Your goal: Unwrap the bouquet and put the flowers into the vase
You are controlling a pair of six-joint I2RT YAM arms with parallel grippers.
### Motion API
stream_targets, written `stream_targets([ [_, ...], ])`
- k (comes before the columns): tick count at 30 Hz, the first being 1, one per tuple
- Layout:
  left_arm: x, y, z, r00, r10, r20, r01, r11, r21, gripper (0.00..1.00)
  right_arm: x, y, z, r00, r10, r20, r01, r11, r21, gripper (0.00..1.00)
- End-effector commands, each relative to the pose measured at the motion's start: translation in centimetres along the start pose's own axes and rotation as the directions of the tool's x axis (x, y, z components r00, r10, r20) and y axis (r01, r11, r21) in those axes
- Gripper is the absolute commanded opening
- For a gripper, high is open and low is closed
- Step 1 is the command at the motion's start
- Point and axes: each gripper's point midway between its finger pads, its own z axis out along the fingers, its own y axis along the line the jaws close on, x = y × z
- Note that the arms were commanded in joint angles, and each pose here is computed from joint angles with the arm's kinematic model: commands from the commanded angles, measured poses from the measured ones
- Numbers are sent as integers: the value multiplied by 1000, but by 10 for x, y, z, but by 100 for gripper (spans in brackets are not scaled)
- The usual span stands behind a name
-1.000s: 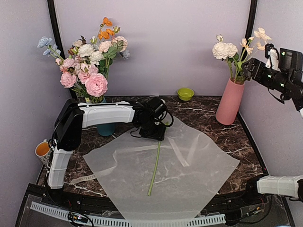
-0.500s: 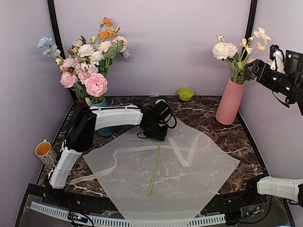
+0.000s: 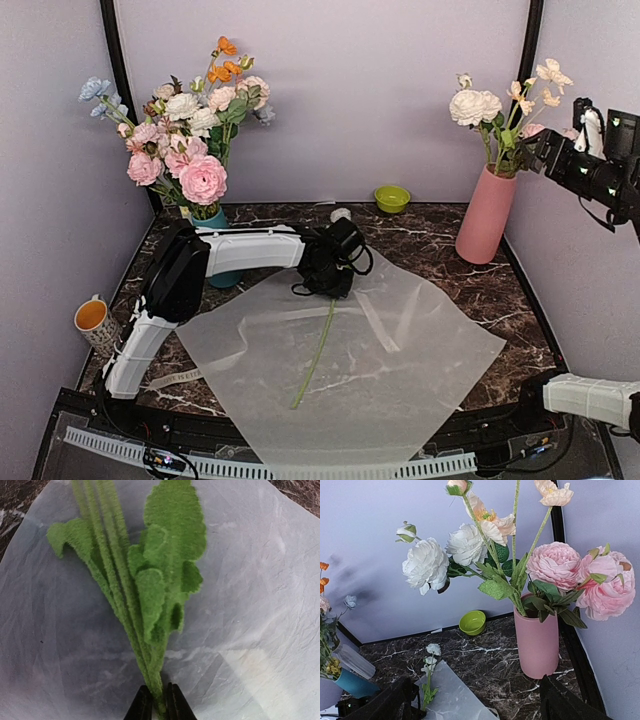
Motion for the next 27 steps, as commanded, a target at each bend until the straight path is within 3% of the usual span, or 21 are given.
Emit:
stream_targets([
  [1, -10, 3, -11, 999, -15, 30, 16, 1000, -18, 7, -3, -2, 1, 1000, 9, 25, -10, 1000, 9, 87],
  [6, -26, 1, -36, 996, -44, 79, 44, 999, 0, 0, -2, -1, 5, 1000, 11, 23, -11, 1000, 1, 87],
  [14, -57, -14, -95, 979, -100, 180, 78, 989, 124, 0, -8, 4, 6, 999, 0, 51, 2, 1000, -26, 87],
  [27, -73, -31, -200, 907, -180, 381, 7, 911, 413, 0, 5, 41, -2, 994, -60, 88, 81, 960, -266, 88],
])
